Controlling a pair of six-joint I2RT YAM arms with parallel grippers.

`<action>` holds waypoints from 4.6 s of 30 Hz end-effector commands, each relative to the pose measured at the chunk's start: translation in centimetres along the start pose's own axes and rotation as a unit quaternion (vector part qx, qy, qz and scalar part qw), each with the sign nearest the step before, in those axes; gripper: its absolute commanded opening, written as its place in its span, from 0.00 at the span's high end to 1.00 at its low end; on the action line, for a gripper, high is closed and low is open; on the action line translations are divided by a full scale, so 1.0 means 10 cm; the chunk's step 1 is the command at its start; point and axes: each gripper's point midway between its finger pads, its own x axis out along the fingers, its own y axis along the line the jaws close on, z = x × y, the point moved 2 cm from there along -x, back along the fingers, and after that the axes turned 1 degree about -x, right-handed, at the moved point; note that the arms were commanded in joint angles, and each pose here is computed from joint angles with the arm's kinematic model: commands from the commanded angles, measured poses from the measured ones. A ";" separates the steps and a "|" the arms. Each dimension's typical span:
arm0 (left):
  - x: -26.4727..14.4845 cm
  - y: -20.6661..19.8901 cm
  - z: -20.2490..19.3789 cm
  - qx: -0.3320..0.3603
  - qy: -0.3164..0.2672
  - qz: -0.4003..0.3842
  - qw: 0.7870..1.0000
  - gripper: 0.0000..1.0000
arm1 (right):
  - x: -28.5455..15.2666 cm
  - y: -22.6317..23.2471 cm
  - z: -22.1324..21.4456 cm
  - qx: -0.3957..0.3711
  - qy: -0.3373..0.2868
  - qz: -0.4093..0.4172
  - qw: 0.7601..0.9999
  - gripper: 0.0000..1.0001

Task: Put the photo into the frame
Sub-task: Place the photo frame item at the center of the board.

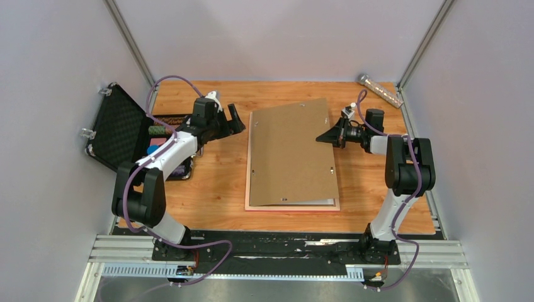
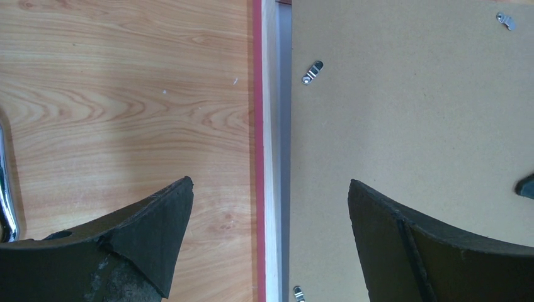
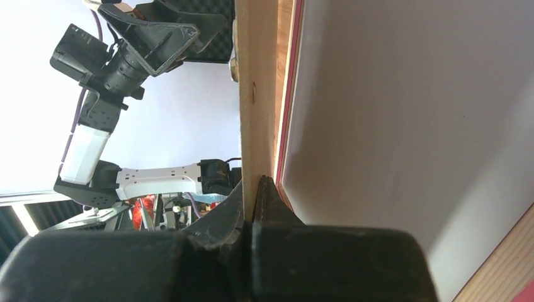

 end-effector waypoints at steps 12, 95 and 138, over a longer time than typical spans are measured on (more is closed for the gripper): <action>-0.01 -0.06 0.13 -0.002 -0.024 -0.017 1.000 0.00 | 0.03 0.03 -0.01 -0.002 0.008 0.018 1.000 1.00; 0.09 0.00 0.02 -0.020 0.000 -0.026 0.999 0.00 | 0.14 -0.16 0.06 -0.028 0.015 -0.011 0.999 1.00; 0.12 0.00 0.00 -0.024 0.007 -0.028 0.999 0.00 | 0.05 -0.25 0.13 -0.075 -0.004 -0.186 0.980 0.33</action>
